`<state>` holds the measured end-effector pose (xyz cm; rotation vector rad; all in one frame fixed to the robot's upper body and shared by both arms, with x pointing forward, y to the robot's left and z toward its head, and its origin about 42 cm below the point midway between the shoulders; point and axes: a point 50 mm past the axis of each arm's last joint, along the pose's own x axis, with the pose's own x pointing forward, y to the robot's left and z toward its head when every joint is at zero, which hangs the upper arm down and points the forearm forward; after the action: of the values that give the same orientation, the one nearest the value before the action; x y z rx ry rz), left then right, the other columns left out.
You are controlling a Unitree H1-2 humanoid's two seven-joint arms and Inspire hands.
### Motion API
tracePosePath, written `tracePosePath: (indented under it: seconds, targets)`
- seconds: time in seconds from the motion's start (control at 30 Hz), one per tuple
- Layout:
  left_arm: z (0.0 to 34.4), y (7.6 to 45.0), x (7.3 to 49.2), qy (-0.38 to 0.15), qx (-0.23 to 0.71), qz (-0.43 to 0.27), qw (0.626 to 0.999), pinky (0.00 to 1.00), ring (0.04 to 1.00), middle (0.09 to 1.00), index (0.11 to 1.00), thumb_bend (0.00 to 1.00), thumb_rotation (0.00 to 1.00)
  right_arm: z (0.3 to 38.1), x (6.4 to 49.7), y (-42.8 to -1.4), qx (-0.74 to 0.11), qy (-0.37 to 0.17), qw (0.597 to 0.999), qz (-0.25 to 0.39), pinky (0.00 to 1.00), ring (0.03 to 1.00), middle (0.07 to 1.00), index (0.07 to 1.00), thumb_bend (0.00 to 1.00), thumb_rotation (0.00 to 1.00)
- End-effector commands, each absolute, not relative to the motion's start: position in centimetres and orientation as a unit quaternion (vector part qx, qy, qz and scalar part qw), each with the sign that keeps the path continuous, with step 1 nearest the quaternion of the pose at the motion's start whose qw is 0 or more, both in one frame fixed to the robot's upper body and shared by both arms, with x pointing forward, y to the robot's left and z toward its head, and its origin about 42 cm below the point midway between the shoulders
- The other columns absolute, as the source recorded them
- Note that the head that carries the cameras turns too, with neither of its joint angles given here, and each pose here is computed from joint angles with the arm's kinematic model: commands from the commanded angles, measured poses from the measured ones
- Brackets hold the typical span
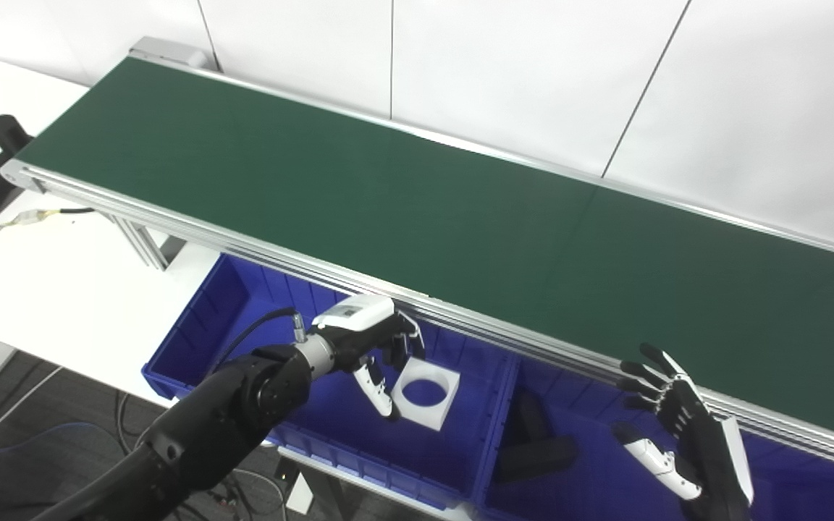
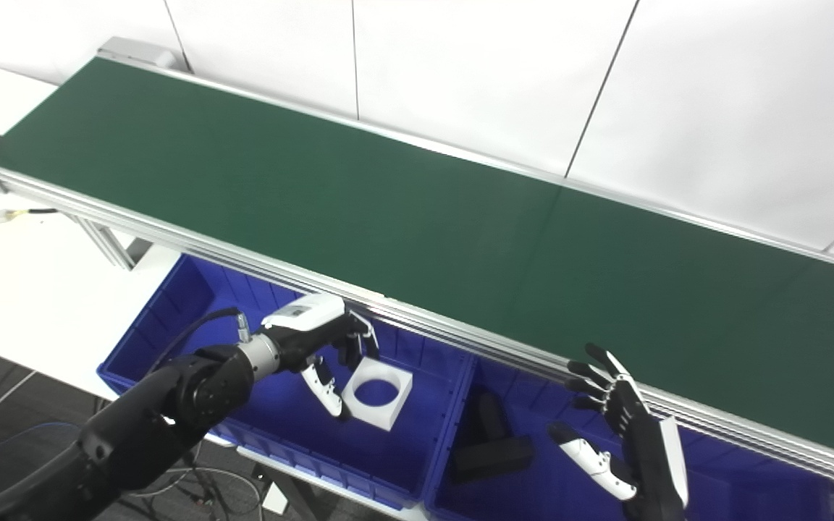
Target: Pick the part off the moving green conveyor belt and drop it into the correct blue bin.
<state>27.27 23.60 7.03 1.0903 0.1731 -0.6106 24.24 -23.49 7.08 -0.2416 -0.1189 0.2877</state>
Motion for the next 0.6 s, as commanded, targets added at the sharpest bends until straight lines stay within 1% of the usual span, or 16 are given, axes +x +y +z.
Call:
tracePosePath:
  seconds: [0.0, 0.07, 0.2, 0.33, 0.57]
  targets:
    - [8.1, 23.7, 28.5, 0.052, 0.538, -0.290, 0.790, 0.67, 0.560, 0.522, 0.465, 0.52, 0.00, 8.3, 25.0, -23.1, -0.121, -0.084, 0.979, 0.142, 0.64, 0.719, 0.778, 0.873, 0.73, 0.54]
    - [7.9, 23.6, 28.6, 0.053, 0.550, -0.300, 0.778, 0.68, 0.578, 0.525, 0.466, 0.52, 0.00, 8.3, 25.0, -23.1, -0.122, -0.086, 0.979, 0.142, 0.64, 0.720, 0.778, 0.874, 0.73, 0.54]
    - [7.4, 23.6, 28.7, 0.055, 0.561, -0.306, 0.767, 0.69, 0.589, 0.528, 0.466, 0.52, 0.00, 8.4, 25.0, -23.0, -0.120, -0.087, 0.979, 0.142, 0.64, 0.721, 0.777, 0.872, 0.74, 0.56]
    - [7.1, 23.5, 28.6, 0.056, 0.569, -0.305, 0.762, 0.67, 0.569, 0.520, 0.470, 0.52, 0.00, 8.3, 25.0, -23.0, -0.120, -0.084, 0.979, 0.142, 0.64, 0.721, 0.778, 0.876, 0.73, 0.54]
    - [7.3, 23.5, 28.5, 0.056, 0.573, -0.303, 0.759, 0.65, 0.558, 0.511, 0.477, 0.52, 0.00, 8.3, 25.0, -23.0, -0.121, -0.086, 0.979, 0.142, 0.64, 0.717, 0.777, 0.875, 0.74, 0.56]
